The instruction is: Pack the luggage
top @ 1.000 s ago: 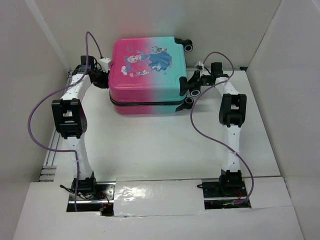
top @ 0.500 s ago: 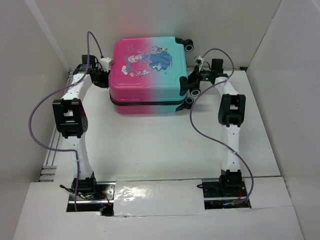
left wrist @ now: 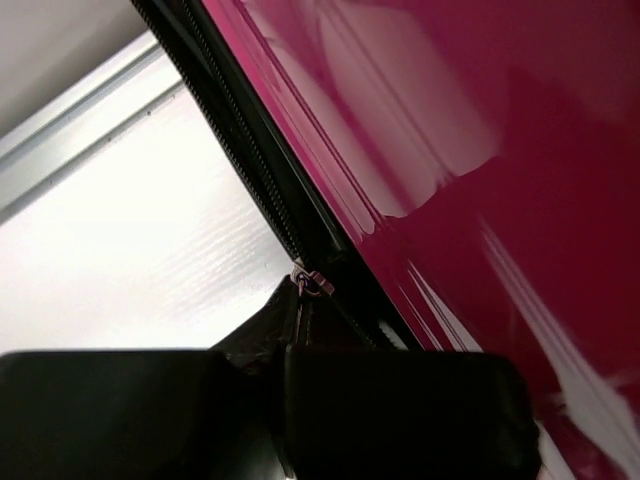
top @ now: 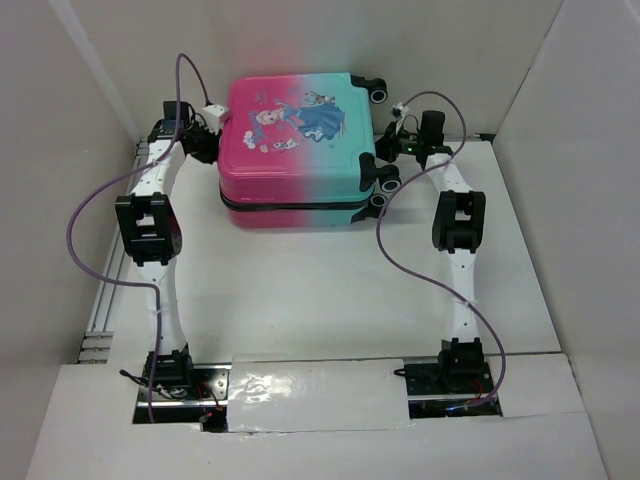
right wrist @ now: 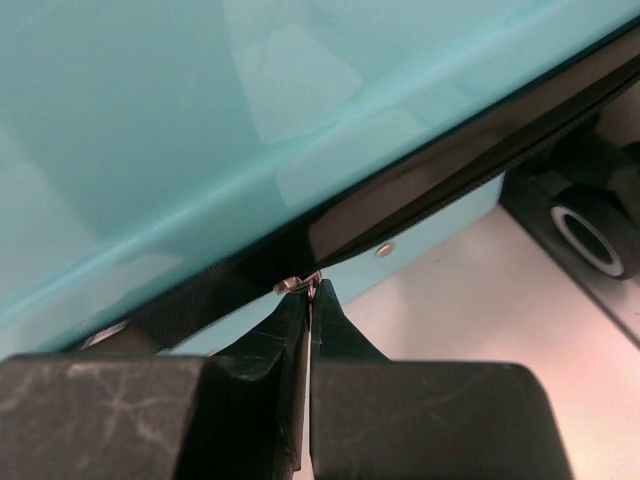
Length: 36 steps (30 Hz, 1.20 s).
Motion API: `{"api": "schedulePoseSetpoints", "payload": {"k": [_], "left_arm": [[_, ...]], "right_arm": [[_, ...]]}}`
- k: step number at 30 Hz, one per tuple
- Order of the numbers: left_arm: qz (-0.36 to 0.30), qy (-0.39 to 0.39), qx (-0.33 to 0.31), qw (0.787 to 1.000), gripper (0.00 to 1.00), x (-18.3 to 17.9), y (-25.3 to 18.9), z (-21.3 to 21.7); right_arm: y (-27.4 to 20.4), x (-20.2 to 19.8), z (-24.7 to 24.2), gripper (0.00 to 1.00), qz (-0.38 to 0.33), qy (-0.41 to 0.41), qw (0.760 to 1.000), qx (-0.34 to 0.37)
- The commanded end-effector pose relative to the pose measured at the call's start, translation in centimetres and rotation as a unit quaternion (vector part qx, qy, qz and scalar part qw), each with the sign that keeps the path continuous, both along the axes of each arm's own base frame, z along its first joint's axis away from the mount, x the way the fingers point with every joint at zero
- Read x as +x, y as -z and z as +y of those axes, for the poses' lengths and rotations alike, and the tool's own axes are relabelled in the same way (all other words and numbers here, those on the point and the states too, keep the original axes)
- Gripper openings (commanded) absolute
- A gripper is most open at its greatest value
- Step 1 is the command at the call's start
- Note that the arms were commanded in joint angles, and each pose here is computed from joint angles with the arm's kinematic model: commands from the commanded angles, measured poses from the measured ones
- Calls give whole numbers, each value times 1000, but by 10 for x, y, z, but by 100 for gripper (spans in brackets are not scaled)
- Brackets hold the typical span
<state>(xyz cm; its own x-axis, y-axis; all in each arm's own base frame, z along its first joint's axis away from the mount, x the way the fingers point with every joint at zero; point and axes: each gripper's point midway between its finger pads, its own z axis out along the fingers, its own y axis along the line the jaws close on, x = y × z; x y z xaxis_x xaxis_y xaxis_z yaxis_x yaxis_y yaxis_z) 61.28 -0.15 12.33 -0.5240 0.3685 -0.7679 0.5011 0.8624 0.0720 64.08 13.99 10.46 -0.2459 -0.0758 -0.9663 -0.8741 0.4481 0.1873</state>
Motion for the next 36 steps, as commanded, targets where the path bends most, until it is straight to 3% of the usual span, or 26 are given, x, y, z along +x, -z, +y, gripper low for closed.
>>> {"api": "schedulePoseSetpoints", "payload": {"k": [1, 5, 10, 14, 18, 21, 29, 36], "left_arm": [[-103, 33, 28, 994, 0, 32, -39, 13], [-132, 4, -4, 991, 0, 45, -37, 24], [-181, -35, 6, 983, 0, 68, -40, 43], [-229, -27, 14, 973, 0, 88, -51, 45], [-262, -23, -40, 964, 0, 94, -69, 45], [-293, -10, -44, 955, 0, 101, -84, 41], [-336, 45, -61, 939, 0, 104, -92, 24], [-329, 48, -44, 942, 0, 107, -79, 21]], "right_arm": [[-20, 35, -12, 0, -62, 74, 995, -27], [-25, 41, 7, 0, -76, 92, 992, -41], [-33, 58, 9, 0, -95, 145, 983, -59], [-33, 69, 6, 0, -103, 180, 976, -62], [-31, 84, 2, 0, -117, 224, 966, -55], [-35, 97, -6, 0, -136, 256, 956, -46], [-28, 117, -4, 0, -174, 321, 931, -5], [-23, 121, 4, 0, -192, 332, 923, 9]]}}
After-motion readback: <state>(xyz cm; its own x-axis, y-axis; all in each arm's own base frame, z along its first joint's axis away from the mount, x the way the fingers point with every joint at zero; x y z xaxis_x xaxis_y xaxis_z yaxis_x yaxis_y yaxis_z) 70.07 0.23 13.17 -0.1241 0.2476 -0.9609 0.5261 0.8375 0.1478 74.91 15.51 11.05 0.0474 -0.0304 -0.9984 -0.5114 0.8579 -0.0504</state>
